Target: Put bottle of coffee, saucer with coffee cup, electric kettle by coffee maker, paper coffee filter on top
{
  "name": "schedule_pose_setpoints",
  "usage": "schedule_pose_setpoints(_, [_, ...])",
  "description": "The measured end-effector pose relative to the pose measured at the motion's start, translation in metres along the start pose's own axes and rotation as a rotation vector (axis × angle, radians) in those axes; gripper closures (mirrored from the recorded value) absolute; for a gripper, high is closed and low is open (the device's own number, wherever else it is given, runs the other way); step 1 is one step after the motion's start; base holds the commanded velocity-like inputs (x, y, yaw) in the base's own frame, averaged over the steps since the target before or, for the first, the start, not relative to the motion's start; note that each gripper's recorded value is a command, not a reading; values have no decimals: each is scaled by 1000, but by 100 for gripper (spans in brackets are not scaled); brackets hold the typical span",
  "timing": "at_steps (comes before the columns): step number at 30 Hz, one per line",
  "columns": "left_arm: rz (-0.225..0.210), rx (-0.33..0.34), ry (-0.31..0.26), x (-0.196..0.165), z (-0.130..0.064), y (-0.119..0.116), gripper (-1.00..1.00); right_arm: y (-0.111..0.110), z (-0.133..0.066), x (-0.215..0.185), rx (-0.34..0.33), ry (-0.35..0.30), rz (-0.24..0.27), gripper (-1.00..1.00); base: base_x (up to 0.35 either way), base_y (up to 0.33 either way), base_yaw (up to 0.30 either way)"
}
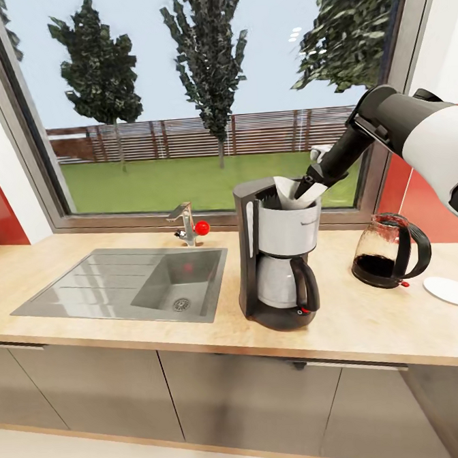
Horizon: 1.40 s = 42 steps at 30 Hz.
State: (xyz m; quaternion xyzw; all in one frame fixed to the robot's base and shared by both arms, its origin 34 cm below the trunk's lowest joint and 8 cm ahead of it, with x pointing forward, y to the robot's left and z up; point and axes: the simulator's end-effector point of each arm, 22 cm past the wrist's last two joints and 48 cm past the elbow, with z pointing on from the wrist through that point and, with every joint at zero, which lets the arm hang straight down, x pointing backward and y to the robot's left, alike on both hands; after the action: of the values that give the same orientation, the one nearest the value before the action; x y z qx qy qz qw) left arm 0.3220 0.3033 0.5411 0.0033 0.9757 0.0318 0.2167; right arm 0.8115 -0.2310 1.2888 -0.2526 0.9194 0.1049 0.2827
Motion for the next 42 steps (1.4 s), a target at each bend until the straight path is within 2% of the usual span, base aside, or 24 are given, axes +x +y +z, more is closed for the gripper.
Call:
schedule_pose_setpoints(19, [-2, 0, -4, -1, 0, 0, -100, 1, -3, -1, 1, -4, -3, -100, -22, 0, 0])
schedule_pose_setpoints(42, [-4, -1, -38, -15, -1, 0, -100, 12, -34, -5, 0, -43, -13, -100, 0, 0, 0])
